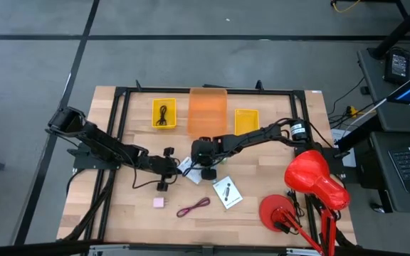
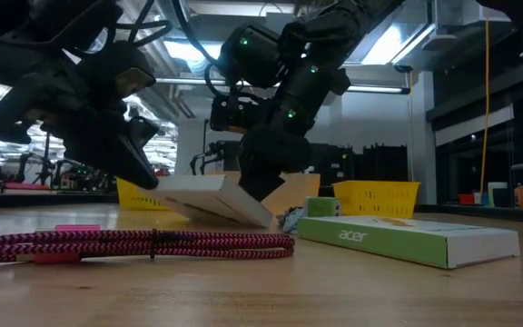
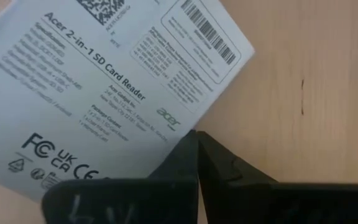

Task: Pick and place items into bin
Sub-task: Put the left card reader box into the orange bin

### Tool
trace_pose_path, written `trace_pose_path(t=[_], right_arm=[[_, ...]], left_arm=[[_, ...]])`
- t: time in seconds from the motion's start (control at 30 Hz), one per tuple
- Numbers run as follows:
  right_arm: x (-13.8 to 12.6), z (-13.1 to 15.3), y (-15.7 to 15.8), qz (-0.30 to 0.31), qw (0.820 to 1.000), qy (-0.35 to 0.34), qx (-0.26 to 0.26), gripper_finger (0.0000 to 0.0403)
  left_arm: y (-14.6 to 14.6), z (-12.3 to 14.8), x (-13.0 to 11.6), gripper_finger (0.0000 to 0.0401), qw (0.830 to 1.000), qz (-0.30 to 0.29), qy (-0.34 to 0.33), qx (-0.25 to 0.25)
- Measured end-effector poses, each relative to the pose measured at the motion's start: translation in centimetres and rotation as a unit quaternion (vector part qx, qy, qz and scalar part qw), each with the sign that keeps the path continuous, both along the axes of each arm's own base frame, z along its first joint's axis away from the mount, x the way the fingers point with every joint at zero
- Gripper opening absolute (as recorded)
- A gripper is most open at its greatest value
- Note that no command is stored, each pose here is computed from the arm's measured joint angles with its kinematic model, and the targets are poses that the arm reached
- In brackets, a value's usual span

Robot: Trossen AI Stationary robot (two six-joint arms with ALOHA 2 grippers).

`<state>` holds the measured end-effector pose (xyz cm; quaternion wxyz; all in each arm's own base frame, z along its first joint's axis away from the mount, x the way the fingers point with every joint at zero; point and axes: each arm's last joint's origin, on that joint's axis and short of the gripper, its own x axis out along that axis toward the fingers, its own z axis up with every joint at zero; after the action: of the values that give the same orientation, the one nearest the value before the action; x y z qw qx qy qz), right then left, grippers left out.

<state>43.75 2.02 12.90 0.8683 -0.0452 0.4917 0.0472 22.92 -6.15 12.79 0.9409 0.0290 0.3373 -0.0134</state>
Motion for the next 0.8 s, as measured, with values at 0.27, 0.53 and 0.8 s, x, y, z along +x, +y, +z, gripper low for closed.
trace_pose_path(t=[0.27, 0.53, 0.8], right_arm=[[0.1, 0.1, 0.7, 0.019, 1.000, -0.007, 0.011, 0.0000], [0.1, 0.1, 1.0, 0.038, 0.999, -0.009, 0.021, 0.0000], [0.2, 0.2, 1.1, 0.052, 0.998, -0.018, 0.022, 0.0000]], left_arm=[[0.1, 0.0, 0.0, 0.0002, 1.000, -0.007, 0.003, 0.016], [0.0, 0.1, 0.1, 0.0002, 1.000, -0.014, -0.008, 0.026], [-0.1, 1.2, 0.8, 0.0002, 0.997, -0.020, -0.066, 0.042]])
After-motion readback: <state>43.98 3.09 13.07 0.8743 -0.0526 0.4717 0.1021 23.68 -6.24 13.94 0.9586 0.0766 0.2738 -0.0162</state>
